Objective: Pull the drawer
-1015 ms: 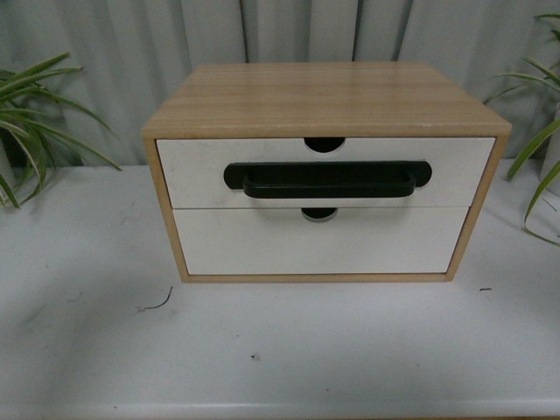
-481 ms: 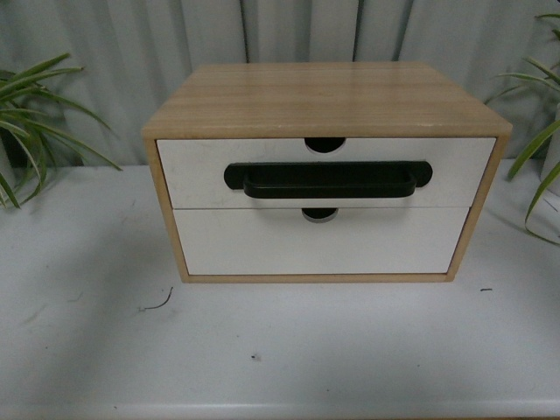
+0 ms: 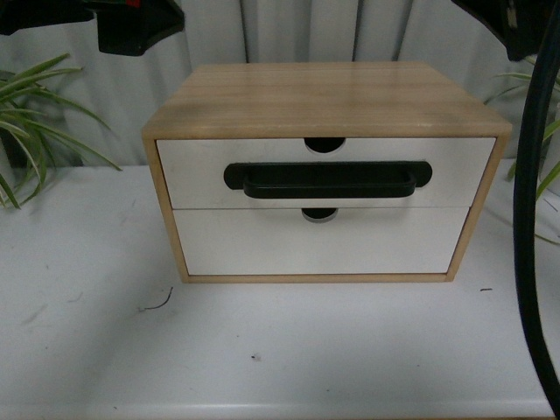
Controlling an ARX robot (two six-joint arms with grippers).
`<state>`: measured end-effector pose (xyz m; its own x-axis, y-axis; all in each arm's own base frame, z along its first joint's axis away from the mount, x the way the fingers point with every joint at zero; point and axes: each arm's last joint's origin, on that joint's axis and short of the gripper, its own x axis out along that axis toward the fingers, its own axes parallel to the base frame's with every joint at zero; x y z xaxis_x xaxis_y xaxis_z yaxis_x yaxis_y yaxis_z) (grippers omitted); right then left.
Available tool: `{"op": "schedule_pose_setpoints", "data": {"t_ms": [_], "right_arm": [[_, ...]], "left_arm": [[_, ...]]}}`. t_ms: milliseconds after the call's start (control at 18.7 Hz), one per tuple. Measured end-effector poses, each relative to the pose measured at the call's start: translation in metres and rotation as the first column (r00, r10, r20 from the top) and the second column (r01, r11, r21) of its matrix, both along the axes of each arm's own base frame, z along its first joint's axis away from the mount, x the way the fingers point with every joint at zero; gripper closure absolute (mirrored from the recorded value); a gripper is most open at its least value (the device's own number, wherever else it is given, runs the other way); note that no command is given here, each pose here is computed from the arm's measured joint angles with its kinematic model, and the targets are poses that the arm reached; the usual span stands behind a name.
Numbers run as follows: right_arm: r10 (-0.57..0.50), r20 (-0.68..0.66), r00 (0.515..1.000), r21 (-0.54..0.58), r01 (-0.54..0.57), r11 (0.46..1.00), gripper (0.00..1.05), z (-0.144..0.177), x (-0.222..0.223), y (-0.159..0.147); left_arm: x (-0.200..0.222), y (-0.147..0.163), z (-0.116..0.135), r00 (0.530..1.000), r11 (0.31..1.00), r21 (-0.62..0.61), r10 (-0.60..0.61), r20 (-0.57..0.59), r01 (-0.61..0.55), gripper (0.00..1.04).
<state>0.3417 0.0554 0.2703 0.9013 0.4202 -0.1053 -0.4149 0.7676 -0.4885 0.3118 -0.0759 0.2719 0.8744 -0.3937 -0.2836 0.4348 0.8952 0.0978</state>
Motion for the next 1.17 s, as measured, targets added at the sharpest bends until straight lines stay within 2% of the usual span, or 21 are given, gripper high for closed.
{"op": "schedule_pose_setpoints", "data": {"t_ms": [53, 107, 214, 267, 320, 374, 427, 694, 908, 1175], "right_arm": [[0.07, 0.028, 0.997, -0.162, -0.065, 0.985, 0.06, -0.005, -0.001, -0.003], [0.146, 0.027, 0.989, -0.31, -0.131, 0.942, 0.06, -0.012, -0.004, -0.007], [0.258, 0.005, 0.966, -0.571, -0.209, 0.794, 0.06, -0.025, -0.007, -0.017], [0.322, -0.02, 0.946, -0.67, -0.252, 0.698, 0.06, -0.028, -0.007, -0.019], [0.365, -0.044, 0.93, -0.726, -0.281, 0.628, 0.06, -0.029, -0.008, -0.02], [0.426, -0.116, 0.897, -0.775, -0.35, 0.526, 0.06, -0.028, -0.009, -0.017], [0.433, -0.182, 0.883, -0.776, -0.399, 0.488, 0.06, -0.032, -0.007, -0.013], [0.453, -0.278, 0.847, -0.759, -0.483, 0.437, 0.06, -0.053, 0.0, 0.005], [0.476, -0.314, 0.822, -0.744, -0.524, 0.414, 0.06, -0.071, 0.005, 0.017], [0.467, -0.343, 0.815, -0.736, -0.542, 0.405, 0.06, -0.09, 0.013, 0.018]], "left_arm": [[0.001, -0.009, 0.004, 0.994, 0.99, 0.086, -0.106, -0.03, 0.108, 0.07], [0.0, -0.019, 0.004, 0.975, 0.959, 0.182, -0.21, -0.072, 0.22, 0.07], [-0.002, -0.041, 0.0, 0.906, 0.851, 0.314, -0.378, -0.188, 0.42, 0.07], [-0.002, -0.053, -0.003, 0.862, 0.782, 0.364, -0.444, -0.244, 0.506, 0.07], [-0.001, -0.06, -0.006, 0.833, 0.732, 0.397, -0.474, -0.286, 0.554, 0.07], [0.005, -0.074, -0.012, 0.795, 0.653, 0.454, -0.506, -0.334, 0.606, 0.07], [0.011, -0.083, -0.019, 0.793, 0.629, 0.485, -0.512, -0.331, 0.608, 0.07], [0.018, -0.104, -0.046, 0.756, 0.582, 0.484, -0.54, -0.371, 0.653, 0.07], [0.031, -0.108, -0.053, 0.773, 0.605, 0.483, -0.532, -0.345, 0.632, 0.07], [0.039, -0.111, -0.07, 0.766, 0.605, 0.47, -0.517, -0.382, 0.643, 0.07]]}}
